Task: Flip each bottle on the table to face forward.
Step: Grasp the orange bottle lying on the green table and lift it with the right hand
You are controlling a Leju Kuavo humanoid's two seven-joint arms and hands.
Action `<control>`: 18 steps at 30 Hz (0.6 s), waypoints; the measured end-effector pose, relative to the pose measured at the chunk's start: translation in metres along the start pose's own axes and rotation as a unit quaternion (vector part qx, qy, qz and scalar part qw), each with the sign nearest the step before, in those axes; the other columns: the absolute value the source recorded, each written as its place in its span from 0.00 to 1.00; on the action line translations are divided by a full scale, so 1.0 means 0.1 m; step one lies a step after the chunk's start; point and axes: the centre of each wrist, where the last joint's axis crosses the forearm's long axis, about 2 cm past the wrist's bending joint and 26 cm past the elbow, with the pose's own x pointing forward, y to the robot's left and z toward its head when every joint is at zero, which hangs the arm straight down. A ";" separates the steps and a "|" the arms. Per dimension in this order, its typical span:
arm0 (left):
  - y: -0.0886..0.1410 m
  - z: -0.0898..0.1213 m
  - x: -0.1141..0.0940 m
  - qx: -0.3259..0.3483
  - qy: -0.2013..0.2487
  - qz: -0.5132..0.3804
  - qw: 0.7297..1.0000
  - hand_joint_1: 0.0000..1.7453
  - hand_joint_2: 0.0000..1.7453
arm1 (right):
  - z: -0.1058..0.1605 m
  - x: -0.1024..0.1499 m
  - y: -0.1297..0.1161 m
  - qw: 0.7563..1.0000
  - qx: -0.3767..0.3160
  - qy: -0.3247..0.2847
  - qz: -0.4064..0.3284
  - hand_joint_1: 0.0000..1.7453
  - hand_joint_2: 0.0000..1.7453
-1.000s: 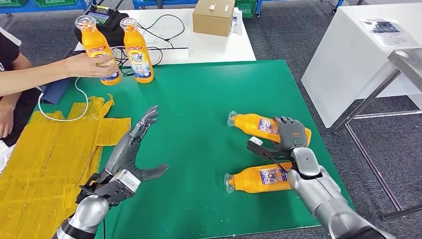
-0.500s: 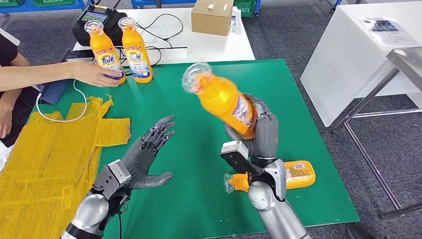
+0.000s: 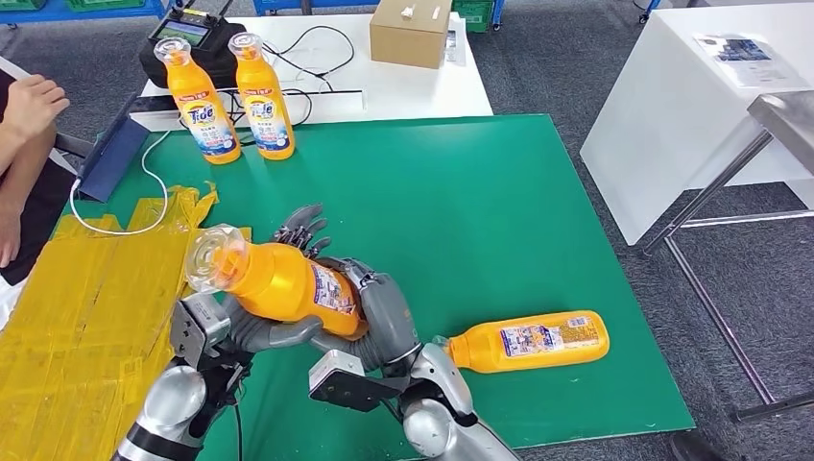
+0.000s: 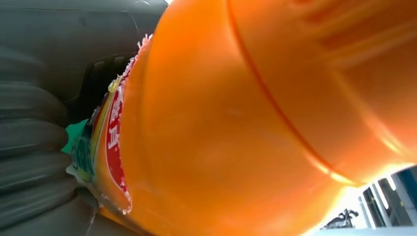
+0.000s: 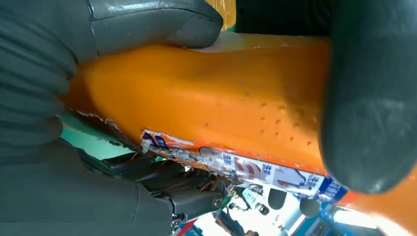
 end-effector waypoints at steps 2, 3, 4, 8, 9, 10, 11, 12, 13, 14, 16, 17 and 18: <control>0.00 0.04 0.00 0.010 0.000 0.001 1.000 0.00 1.00 | -0.02 -0.01 0.03 1.000 0.014 -0.002 0.002 0.99 1.00; 0.00 0.06 0.00 0.016 -0.001 0.000 1.000 0.00 1.00 | -0.02 -0.01 0.05 1.000 0.024 -0.002 0.002 0.99 1.00; 0.00 0.08 0.00 0.023 -0.004 0.000 1.000 0.00 1.00 | -0.03 -0.01 0.07 0.999 0.035 -0.003 0.002 0.99 1.00; -0.02 0.14 0.05 0.054 -0.021 -0.001 0.998 0.95 1.00 | -0.04 -0.02 0.14 0.998 0.064 -0.006 0.004 0.99 1.00; -0.03 0.14 0.07 0.062 -0.027 -0.002 0.998 0.95 1.00 | -0.04 -0.03 0.15 0.998 0.068 -0.006 0.004 0.99 1.00; -0.03 0.15 0.08 0.068 -0.031 -0.002 0.997 0.95 1.00 | -0.05 -0.03 0.16 0.997 0.071 -0.006 0.005 0.99 1.00; -0.04 0.16 0.09 0.072 -0.034 -0.002 0.997 0.95 1.00 | -0.06 -0.03 0.16 0.997 0.073 -0.006 0.006 0.99 1.00; -0.04 0.16 0.10 0.076 -0.036 -0.002 0.996 0.96 1.00 | -0.06 -0.03 0.17 0.997 0.074 -0.007 0.006 0.99 1.00; -0.04 0.17 0.11 0.078 -0.038 -0.001 0.996 0.97 1.00 | -0.07 -0.03 0.17 0.997 0.076 -0.007 0.007 0.99 1.00; -0.05 0.17 0.11 0.080 -0.039 0.000 0.996 0.99 1.00 | -0.07 -0.03 0.17 0.997 0.077 -0.007 0.007 0.99 1.00; -0.05 0.17 0.12 0.084 -0.041 0.001 0.996 1.00 1.00 | -0.08 -0.03 0.18 0.997 0.079 -0.008 0.008 0.99 1.00; -0.05 0.18 0.13 0.085 -0.042 0.001 0.995 1.00 1.00 | -0.08 -0.03 0.18 0.997 0.080 -0.009 0.009 0.99 1.00; -0.05 0.18 0.13 0.087 -0.043 0.001 0.995 1.00 1.00 | -0.08 -0.03 0.18 0.997 0.080 -0.009 0.009 0.99 1.00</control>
